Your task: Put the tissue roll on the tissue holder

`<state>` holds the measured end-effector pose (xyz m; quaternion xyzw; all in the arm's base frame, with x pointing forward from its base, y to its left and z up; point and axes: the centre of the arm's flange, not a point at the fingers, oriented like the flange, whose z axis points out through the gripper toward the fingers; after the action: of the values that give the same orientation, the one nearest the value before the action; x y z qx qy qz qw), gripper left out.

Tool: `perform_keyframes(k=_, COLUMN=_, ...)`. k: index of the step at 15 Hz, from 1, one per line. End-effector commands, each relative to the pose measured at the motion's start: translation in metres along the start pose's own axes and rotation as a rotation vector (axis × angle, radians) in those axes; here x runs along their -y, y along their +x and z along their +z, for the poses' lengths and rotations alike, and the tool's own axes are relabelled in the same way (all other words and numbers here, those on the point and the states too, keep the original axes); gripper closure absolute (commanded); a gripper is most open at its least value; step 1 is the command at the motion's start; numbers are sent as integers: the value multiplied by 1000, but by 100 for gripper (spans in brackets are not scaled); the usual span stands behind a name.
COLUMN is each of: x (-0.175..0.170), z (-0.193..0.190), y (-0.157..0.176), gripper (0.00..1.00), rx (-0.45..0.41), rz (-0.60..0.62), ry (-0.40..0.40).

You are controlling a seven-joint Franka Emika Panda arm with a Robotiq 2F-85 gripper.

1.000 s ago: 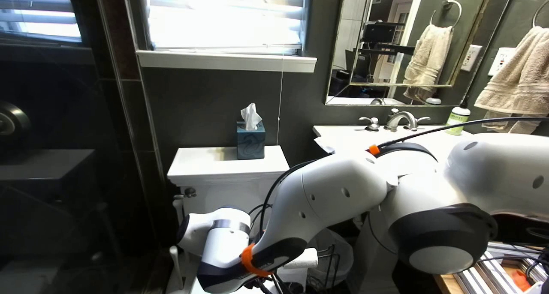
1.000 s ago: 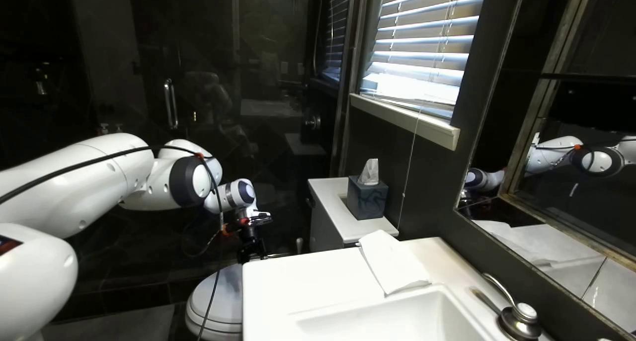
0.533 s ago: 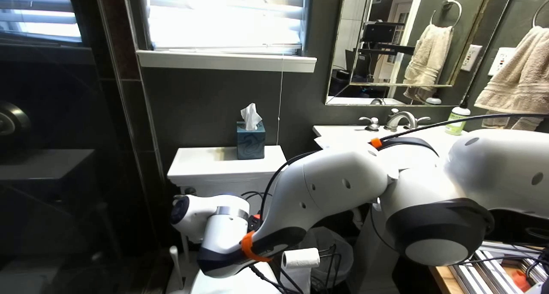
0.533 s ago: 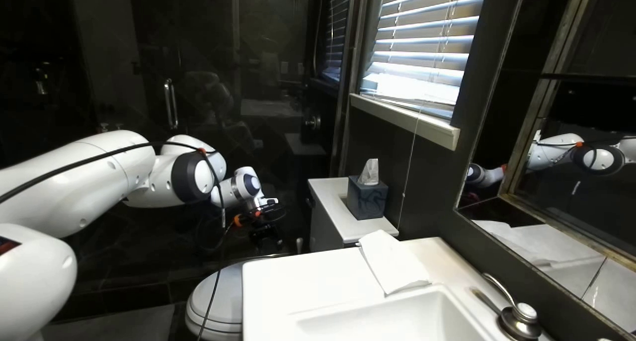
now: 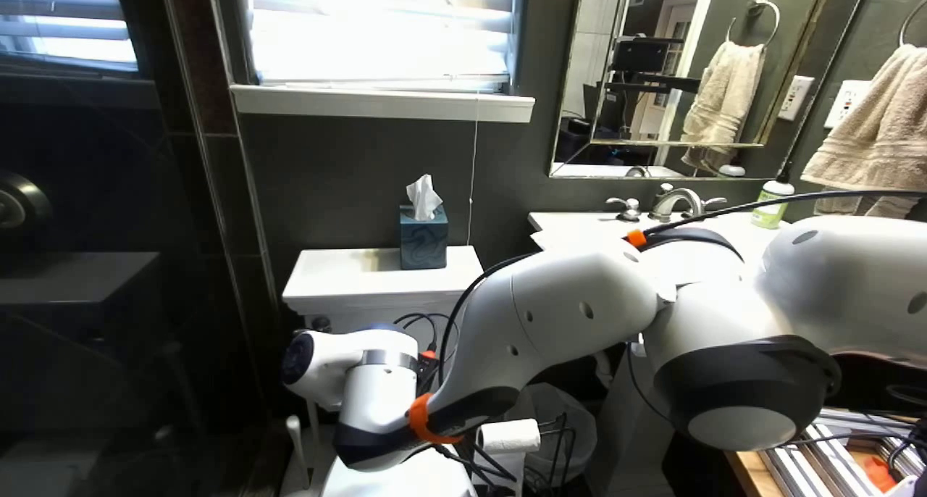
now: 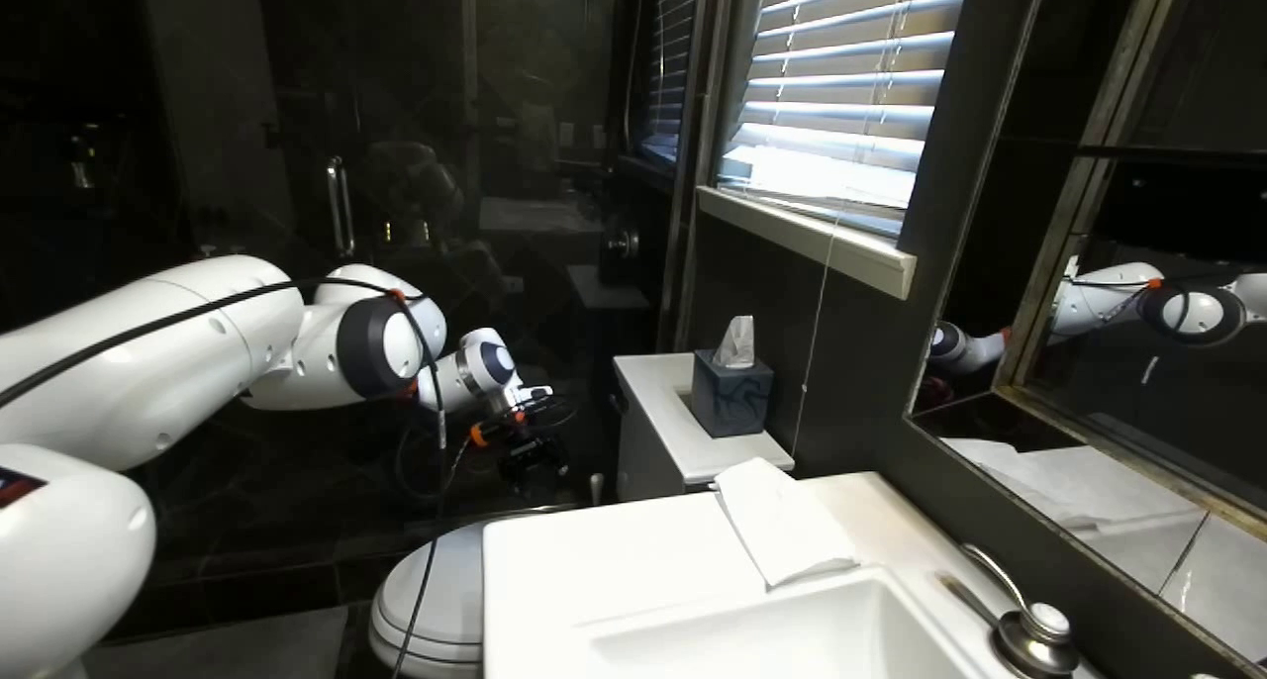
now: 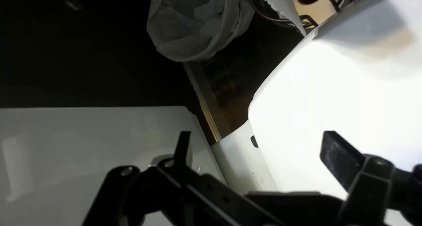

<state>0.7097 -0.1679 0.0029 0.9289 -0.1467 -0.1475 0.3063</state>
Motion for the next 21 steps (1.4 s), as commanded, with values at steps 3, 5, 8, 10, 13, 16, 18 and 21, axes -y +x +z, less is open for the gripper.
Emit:
perform_keyframes(k=3, x=16, z=2, y=-8, gripper=34, rx=-181, rz=-227, ry=-30)
perform_keyframes(k=5, x=22, z=4, y=-5, gripper=50, rx=-274, rz=-288, ry=23)
perform_keyframes(k=8, x=29, z=20, y=-5, gripper=70, rx=-371, rz=-388, ry=126)
perform_keyframes(k=10, x=31, z=28, y=-11, gripper=84, rx=-402, rz=-478, ry=171)
perform_keyframes(k=13, x=22, z=41, y=-29, gripper=100, rx=-344, rz=-621, ry=203)
perform_keyframes(k=16, x=11, z=46, y=-47, gripper=100, rx=-259, rz=-733, ry=236)
perform_keyframes(k=18, x=0, z=42, y=-62, gripper=100, rx=-217, rz=-770, ry=249)
perform_keyframes(k=21, x=-11, z=37, y=-80, gripper=100, rx=-145, rz=-833, ry=285)
